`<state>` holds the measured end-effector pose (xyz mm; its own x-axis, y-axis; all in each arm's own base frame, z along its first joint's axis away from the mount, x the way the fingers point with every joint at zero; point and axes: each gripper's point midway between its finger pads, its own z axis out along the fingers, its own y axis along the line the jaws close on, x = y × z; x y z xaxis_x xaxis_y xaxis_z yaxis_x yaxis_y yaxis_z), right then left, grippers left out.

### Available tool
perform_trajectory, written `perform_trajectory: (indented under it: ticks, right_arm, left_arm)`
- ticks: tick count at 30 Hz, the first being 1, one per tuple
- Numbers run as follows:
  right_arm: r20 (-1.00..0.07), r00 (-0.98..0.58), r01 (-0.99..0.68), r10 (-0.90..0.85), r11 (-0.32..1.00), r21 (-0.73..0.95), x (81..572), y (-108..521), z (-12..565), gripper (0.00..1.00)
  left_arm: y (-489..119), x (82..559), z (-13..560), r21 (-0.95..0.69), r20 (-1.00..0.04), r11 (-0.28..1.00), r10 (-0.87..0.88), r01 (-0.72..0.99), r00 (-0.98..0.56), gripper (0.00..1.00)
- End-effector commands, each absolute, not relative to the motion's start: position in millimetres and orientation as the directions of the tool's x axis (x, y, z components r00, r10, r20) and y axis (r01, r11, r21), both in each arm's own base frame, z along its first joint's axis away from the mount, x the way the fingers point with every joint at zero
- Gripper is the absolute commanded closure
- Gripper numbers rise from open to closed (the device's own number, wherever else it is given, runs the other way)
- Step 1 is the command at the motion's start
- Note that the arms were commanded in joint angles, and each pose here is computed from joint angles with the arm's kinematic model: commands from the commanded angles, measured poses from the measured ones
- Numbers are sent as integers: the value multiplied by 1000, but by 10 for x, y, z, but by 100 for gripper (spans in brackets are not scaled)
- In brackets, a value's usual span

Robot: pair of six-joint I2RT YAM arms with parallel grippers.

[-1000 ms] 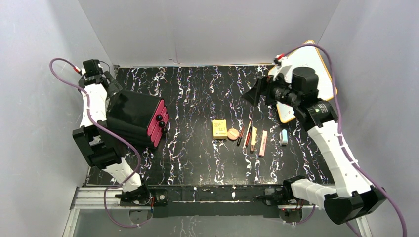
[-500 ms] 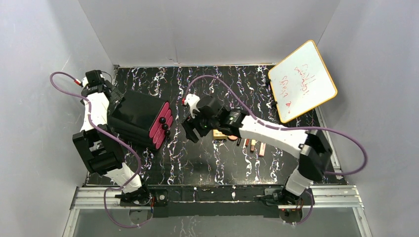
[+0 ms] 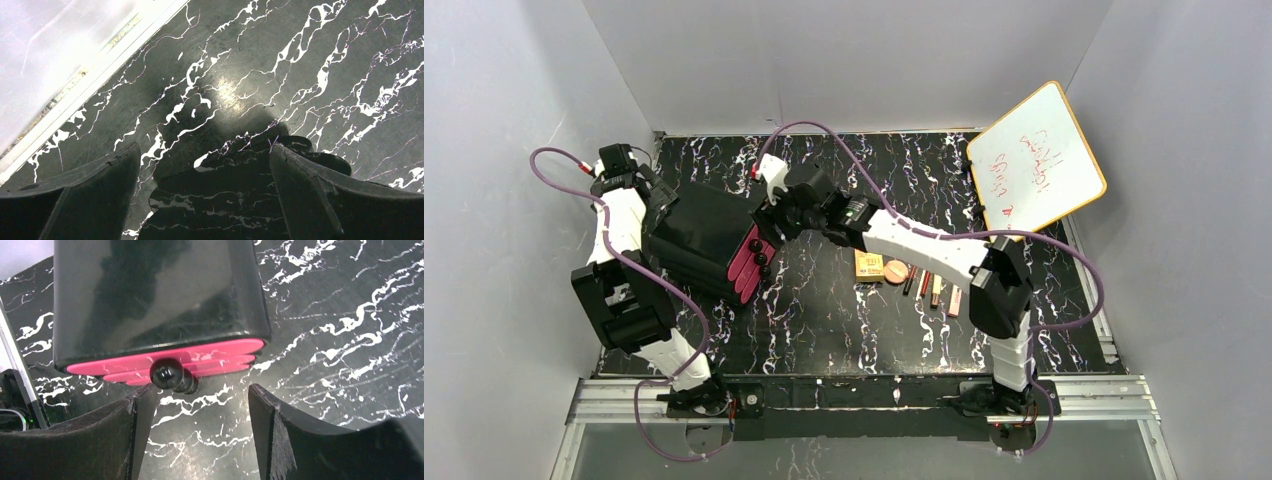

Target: Organize the makeup

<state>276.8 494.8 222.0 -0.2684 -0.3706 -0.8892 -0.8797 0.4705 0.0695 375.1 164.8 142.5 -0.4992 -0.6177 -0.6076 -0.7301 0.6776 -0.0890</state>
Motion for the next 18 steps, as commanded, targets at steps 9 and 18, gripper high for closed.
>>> perform_trajectory:
  ticks: [9, 18]
  right_arm:
    - [-881, -244, -944, -405, 306, 121, 2583, 5339, 2197, 33]
    - [-862, -262, -952, -435, 260, 158, 2483, 5440, 2042, 40]
  left_arm:
    - [1583, 3825, 1423, -79, -576, 715, -602, -695, -553, 2]
    - [1577, 3801, 1393, -74, -572, 716, -601, -694, -559, 1]
